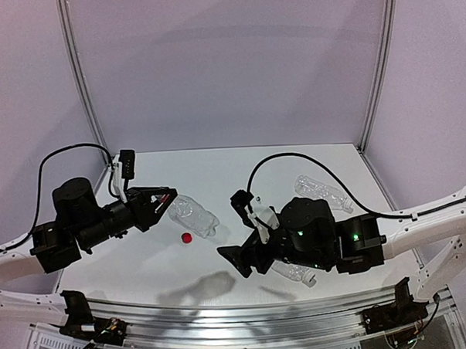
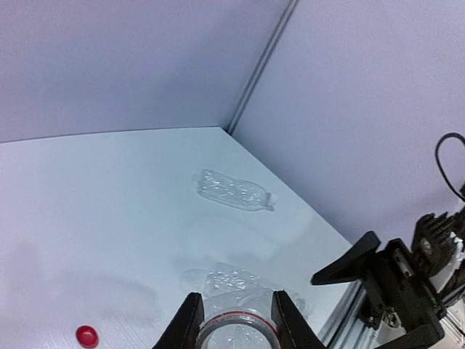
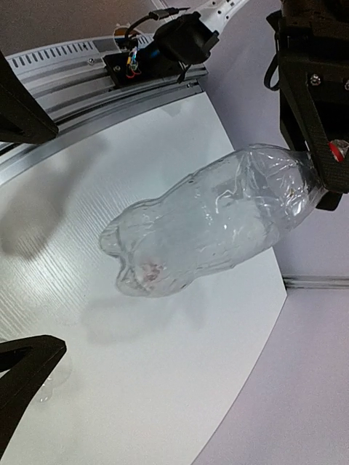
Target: Unscrew the bottle caps
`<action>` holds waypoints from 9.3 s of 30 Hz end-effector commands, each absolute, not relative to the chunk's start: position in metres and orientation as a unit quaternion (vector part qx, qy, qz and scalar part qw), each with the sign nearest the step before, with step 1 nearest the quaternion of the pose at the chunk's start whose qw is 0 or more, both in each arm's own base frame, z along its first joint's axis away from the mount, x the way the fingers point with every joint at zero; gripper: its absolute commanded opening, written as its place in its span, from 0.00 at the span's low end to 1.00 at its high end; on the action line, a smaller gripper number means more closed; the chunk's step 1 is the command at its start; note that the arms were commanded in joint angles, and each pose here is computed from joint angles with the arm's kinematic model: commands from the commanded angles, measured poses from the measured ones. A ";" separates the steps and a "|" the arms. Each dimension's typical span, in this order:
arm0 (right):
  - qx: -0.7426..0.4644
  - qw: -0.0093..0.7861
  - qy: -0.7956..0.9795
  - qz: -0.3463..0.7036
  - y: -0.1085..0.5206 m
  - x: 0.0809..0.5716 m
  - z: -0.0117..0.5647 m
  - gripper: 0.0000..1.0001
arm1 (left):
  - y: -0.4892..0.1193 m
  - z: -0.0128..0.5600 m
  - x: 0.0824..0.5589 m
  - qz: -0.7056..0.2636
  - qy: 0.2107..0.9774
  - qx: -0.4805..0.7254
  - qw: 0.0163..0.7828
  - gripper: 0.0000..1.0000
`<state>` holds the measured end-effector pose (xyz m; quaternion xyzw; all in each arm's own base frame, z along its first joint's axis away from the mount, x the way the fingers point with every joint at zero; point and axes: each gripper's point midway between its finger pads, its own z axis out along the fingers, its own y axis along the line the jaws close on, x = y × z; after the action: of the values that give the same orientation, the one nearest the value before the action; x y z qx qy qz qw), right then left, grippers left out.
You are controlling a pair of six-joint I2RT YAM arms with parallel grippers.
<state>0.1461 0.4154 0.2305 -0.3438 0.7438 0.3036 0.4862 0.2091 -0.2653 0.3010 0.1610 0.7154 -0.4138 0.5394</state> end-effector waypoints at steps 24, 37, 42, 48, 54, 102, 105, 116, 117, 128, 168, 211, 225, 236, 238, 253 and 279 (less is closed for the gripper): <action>-0.241 0.514 0.802 0.186 0.379 0.190 0.224 0.99 | -0.117 0.192 0.305 0.018 0.853 -0.093 0.513 0.36; -0.246 0.507 0.807 0.177 0.385 0.194 0.214 0.99 | -0.123 0.173 0.317 0.023 0.859 -0.090 0.504 0.40; -0.243 0.507 0.807 0.178 0.382 0.194 0.215 0.99 | -0.124 0.173 0.315 0.017 0.859 -0.088 0.503 0.42; -0.246 0.505 0.808 0.178 0.383 0.194 0.213 0.99 | -0.128 0.184 0.310 -0.010 0.854 -0.081 0.514 0.54; -0.243 0.471 0.829 0.180 0.382 0.207 0.194 0.99 | -0.136 0.196 0.303 -0.026 0.849 -0.062 0.525 0.70; -0.260 0.189 0.938 0.133 0.290 0.201 0.058 0.38 | -0.209 0.277 0.245 -0.205 0.782 0.124 0.576 0.86; -0.282 0.199 0.925 0.159 0.309 0.200 0.083 0.35 | -0.227 0.279 0.236 -0.200 0.767 0.171 0.585 0.86; -0.318 0.239 0.888 0.231 0.341 0.181 0.152 0.32 | -0.279 0.268 0.209 -0.060 0.661 0.383 0.642 0.88; -0.321 0.240 0.886 0.234 0.341 0.178 0.155 0.32 | -0.286 0.264 0.203 -0.041 0.643 0.417 0.640 0.89; -0.339 0.232 0.879 0.240 0.340 0.156 0.147 0.32 | -0.351 0.192 0.186 0.189 0.460 0.679 0.539 0.87; -0.392 0.217 0.847 0.286 0.350 0.125 0.164 0.34 | -0.373 0.198 0.219 0.205 0.389 0.724 0.532 0.47; -0.304 0.514 0.617 0.513 0.304 0.114 0.323 0.96 | -0.373 0.307 0.143 -0.462 0.578 0.425 0.522 0.34; -0.347 0.575 0.491 0.555 0.312 0.081 0.370 0.77 | -0.375 0.353 0.116 -0.608 0.547 0.362 0.448 0.31; -0.341 0.563 0.506 0.558 0.313 0.082 0.359 0.66 | -0.417 0.334 0.116 -0.658 0.568 0.335 0.362 0.28; -0.334 0.563 0.524 0.545 0.318 0.090 0.349 0.66 | -0.426 0.331 0.115 -0.658 0.571 0.340 0.355 0.28; -0.322 0.569 0.527 0.542 0.317 0.095 0.350 0.44 | -0.453 0.314 0.107 -0.647 0.574 0.360 0.350 0.27; -0.277 0.584 0.586 0.489 0.312 0.123 0.338 0.00 | -0.366 0.290 0.172 -0.377 0.687 0.344 0.518 0.99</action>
<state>0.1140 0.3136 0.3430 -0.2920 0.5606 0.5122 0.5814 0.1377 -0.4119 0.3016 0.3640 0.6267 -0.5161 0.4565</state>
